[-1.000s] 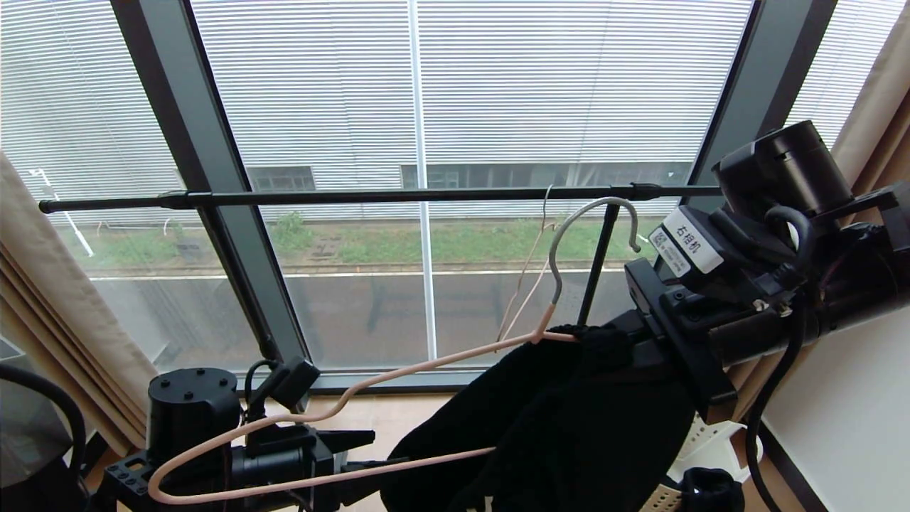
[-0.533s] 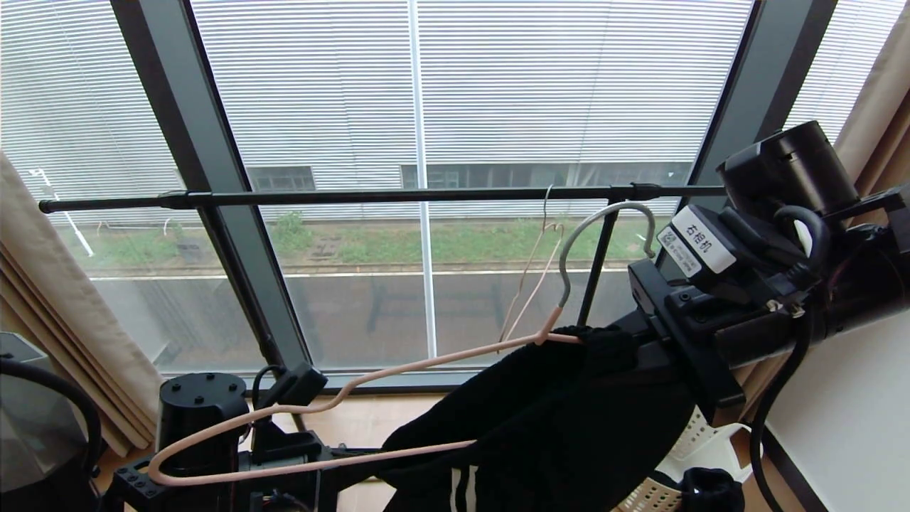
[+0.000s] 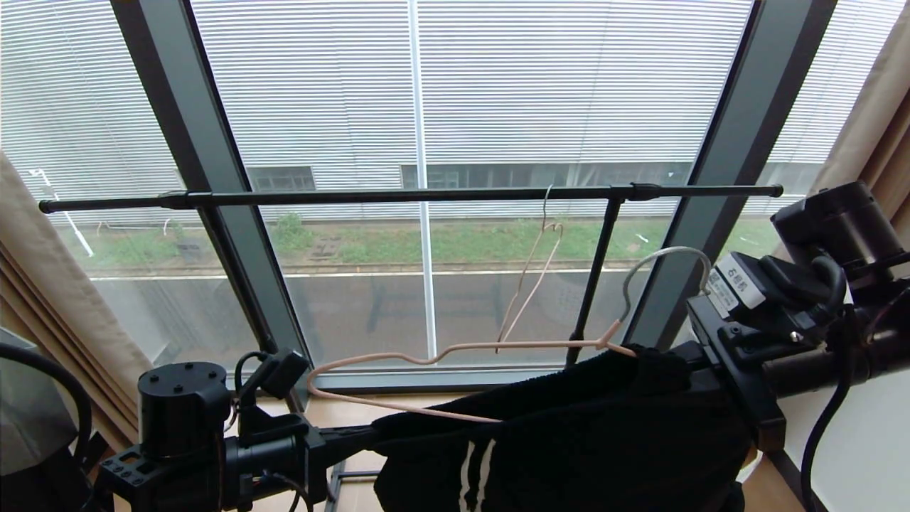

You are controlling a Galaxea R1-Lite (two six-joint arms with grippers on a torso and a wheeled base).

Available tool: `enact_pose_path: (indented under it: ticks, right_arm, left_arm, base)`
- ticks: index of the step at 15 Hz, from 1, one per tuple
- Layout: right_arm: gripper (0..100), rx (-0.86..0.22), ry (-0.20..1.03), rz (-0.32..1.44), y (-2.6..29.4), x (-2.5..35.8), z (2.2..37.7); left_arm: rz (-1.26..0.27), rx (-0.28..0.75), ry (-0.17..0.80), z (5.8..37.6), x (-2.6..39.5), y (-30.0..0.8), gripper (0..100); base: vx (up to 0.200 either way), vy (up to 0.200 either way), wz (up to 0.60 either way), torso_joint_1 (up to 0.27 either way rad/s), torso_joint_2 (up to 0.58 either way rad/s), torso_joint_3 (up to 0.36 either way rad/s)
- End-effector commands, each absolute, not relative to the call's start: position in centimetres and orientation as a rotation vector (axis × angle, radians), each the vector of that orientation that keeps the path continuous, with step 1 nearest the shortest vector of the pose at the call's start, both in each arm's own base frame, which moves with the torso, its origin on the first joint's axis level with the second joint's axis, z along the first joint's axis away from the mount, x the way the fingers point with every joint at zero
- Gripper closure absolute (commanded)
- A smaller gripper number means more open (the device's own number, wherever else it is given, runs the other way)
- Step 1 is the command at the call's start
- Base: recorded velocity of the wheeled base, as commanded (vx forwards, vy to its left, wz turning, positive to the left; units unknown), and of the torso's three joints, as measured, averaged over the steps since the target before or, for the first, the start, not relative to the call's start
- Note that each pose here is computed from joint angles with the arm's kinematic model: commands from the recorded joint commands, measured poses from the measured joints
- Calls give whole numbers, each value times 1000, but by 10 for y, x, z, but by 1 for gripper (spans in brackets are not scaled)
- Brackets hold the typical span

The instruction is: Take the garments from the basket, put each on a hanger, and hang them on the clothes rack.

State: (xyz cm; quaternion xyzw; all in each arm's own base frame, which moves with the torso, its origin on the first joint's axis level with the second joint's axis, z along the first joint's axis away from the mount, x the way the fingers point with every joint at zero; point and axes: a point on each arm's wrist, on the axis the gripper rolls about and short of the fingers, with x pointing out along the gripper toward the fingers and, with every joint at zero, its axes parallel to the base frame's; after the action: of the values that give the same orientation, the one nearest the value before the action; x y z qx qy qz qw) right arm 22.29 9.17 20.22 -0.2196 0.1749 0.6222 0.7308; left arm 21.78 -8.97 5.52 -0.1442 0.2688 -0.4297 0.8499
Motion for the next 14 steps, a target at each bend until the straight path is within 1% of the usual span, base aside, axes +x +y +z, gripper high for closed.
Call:
enact_pose_path:
  ticks: [1, 4, 6, 8, 10, 14]
  right_arm:
    - [100, -476, 402, 1319, 77, 219, 183]
    - [100, -465, 415, 1269, 64, 215, 156]
    - [100, -502, 429, 1241, 62, 212, 143]
    - [100, -502, 450, 1244, 63, 215, 131]
    - [100, -511, 453, 1245, 63, 219, 125]
    - [100, -531, 475, 1222, 63, 219, 123]
  left_arm:
    - [-883, -308, 561, 55, 220, -85, 100]
    - [-868, -292, 548, 55, 222, -80, 100]
    - [-865, -292, 546, 55, 223, -80, 100]
    - [-859, -284, 540, 56, 222, -80, 100]
    - [-849, -267, 534, 55, 223, -80, 100]
    - [-850, -264, 531, 55, 222, -81, 100]
  base:
    - [0, 0, 0, 0, 0, 0]
    - [0, 0, 0, 0, 0, 0]
    - [0, 0, 0, 0, 0, 0]
    - [0, 0, 0, 0, 0, 0]
    - [0, 0, 0, 0, 0, 0]
    - [0, 0, 0, 0, 0, 0]
